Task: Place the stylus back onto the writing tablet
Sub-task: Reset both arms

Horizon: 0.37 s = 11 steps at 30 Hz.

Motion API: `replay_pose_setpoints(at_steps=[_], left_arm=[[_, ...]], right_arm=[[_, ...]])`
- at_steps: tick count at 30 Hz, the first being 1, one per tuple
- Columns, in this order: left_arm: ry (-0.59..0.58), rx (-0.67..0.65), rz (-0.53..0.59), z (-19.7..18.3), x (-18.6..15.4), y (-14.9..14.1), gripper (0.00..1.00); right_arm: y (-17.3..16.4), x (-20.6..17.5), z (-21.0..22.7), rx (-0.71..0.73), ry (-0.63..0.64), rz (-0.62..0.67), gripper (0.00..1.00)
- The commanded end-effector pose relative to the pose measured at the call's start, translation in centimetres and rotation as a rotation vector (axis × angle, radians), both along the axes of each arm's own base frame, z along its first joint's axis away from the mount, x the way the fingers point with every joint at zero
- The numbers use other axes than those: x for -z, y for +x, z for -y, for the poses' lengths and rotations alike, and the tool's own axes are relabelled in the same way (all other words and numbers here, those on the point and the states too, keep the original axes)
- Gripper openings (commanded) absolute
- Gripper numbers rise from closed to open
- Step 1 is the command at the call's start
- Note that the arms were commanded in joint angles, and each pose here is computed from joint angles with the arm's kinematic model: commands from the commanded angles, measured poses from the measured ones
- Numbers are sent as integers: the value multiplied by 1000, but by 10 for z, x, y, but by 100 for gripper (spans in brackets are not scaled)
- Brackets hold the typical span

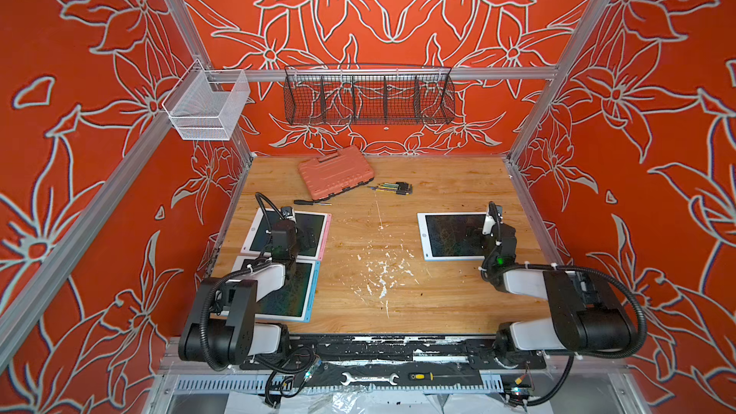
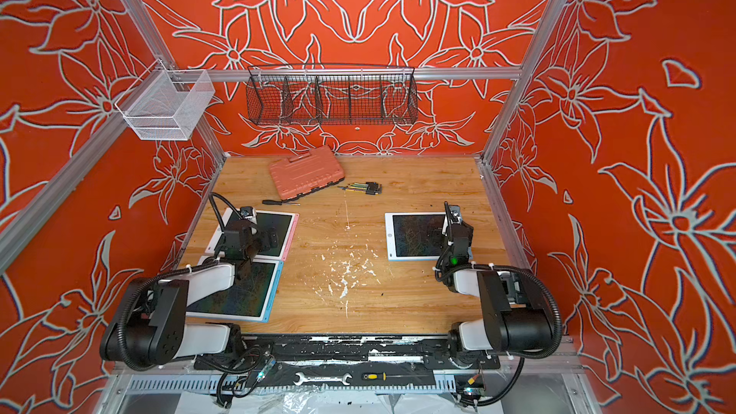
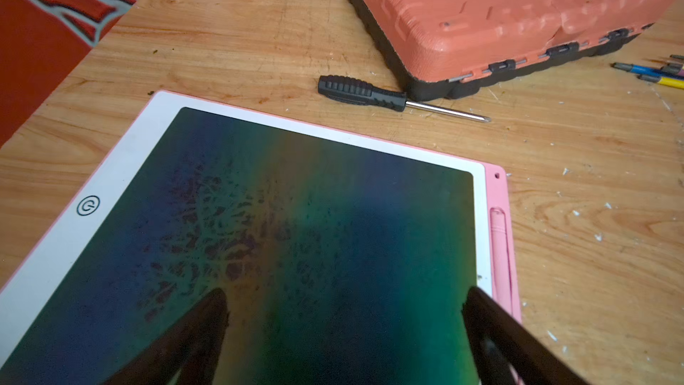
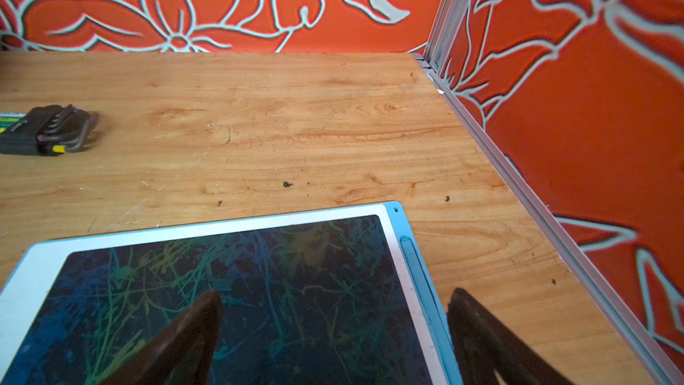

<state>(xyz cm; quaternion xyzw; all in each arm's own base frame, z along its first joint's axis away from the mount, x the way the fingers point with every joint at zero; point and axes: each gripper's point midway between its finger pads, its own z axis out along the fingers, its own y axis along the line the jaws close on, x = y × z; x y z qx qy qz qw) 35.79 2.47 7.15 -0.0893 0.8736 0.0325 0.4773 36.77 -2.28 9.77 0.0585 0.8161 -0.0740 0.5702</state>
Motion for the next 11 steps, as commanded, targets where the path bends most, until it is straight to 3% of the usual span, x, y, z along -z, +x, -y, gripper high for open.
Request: replay_pose_setpoints(at_steps=[1,11], left_arm=[[10,2,45,-2,-13,6,97],[9,3,43,-2,-13,6,97]], right_arm=[[1,4,1,9,-8,-26,97],[0,3,2,10,-8,-22,97]])
